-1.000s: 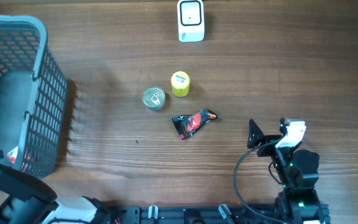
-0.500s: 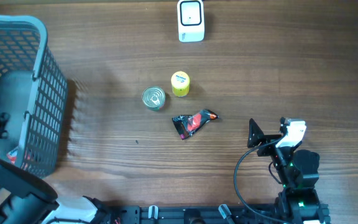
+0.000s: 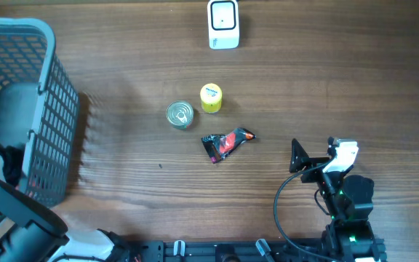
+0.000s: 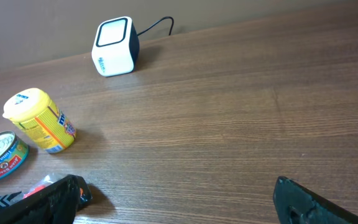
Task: Scan the item barcode
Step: 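Reach the left gripper into the basket and grasp the Kleenex tissue pack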
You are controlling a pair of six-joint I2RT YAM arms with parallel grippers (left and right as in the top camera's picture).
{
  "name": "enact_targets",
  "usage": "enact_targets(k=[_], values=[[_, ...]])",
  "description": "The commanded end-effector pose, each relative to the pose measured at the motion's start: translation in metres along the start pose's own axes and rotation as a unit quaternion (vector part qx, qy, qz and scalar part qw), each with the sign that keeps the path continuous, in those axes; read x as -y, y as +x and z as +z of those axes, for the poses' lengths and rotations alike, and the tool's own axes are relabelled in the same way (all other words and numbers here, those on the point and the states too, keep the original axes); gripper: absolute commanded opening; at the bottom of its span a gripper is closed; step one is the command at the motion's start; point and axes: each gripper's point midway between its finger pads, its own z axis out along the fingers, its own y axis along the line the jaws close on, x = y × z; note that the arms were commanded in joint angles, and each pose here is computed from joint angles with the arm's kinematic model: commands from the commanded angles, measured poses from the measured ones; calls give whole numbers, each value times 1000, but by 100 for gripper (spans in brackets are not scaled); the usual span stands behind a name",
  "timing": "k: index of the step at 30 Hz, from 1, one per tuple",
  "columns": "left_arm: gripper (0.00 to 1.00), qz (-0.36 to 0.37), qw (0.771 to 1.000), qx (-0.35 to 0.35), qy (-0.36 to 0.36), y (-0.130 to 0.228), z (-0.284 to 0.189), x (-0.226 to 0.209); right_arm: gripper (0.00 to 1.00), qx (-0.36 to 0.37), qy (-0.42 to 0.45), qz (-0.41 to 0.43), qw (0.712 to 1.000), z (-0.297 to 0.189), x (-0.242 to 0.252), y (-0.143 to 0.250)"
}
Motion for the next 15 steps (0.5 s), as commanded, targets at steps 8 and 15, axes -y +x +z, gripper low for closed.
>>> enact_targets(k=[8, 15], values=[[67, 9, 1000, -1, 8, 11, 17, 3, 100, 1, 5, 2, 1000, 0, 2, 0], [46, -20, 999, 21, 21, -2, 12, 8, 100, -1, 5, 2, 1000, 0, 2, 1]])
